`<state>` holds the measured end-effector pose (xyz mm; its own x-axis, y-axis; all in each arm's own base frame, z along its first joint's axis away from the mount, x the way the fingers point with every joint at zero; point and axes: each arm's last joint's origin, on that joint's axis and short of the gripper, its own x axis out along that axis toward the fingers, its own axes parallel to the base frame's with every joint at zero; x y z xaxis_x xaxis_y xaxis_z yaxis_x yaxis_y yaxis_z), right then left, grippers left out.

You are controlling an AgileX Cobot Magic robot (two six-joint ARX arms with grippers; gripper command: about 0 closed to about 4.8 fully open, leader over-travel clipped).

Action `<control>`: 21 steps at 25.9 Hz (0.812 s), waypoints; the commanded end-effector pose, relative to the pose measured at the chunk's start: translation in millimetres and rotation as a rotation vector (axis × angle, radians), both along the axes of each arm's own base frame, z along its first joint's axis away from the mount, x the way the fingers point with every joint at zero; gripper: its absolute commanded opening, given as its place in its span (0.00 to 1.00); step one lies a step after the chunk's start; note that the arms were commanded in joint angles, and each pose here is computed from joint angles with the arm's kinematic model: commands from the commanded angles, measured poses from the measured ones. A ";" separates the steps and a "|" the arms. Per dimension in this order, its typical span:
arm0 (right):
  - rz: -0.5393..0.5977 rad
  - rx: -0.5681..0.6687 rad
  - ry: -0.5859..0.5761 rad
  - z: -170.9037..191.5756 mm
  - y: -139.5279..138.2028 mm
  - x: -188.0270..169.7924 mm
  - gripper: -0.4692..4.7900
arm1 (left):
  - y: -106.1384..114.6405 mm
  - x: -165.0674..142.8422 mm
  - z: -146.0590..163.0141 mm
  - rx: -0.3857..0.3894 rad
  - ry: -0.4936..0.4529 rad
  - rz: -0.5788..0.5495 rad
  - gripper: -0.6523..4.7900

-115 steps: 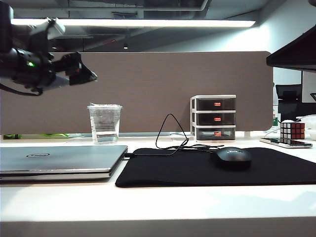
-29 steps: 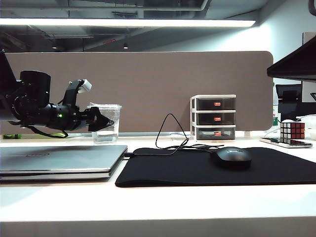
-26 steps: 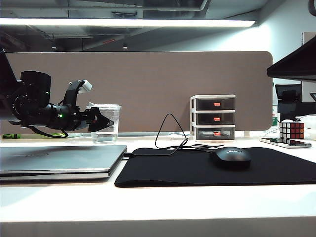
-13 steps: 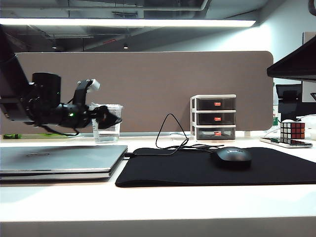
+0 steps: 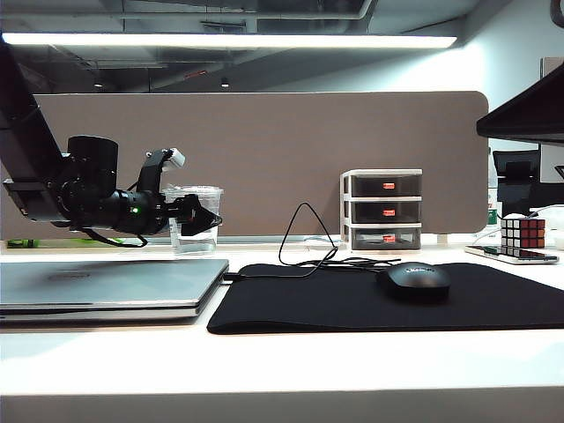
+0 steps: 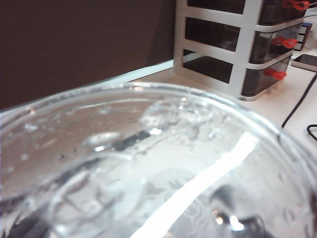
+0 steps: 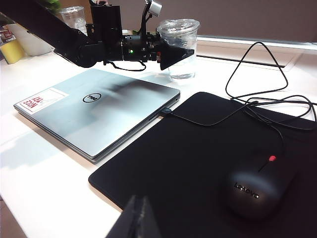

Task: Pick up the coffee cup and place it over the laptop.

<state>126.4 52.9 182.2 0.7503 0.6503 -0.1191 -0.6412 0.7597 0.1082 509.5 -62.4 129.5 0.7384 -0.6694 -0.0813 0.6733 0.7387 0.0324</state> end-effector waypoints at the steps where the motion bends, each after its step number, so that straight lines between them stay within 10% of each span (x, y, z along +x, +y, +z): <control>1: 0.003 0.009 -0.025 4.3 0.3 0.4 0.08 | 1.1 0.8 4.9 -0.002 -0.017 0.008 1.00; 10: 0.003 0.009 -0.025 4.3 0.3 0.3 0.08 | 0.6 0.3 5.6 -0.004 -0.023 -0.016 0.90; 16: 0.003 0.009 -0.025 4.3 0.3 0.3 0.08 | 0.1 -0.2 9.6 -0.011 -0.066 -0.056 0.56; 21: 0.003 0.009 -0.025 4.2 0.3 0.3 0.08 | 4.3 -1.2 17.7 -0.066 -0.042 -0.079 0.56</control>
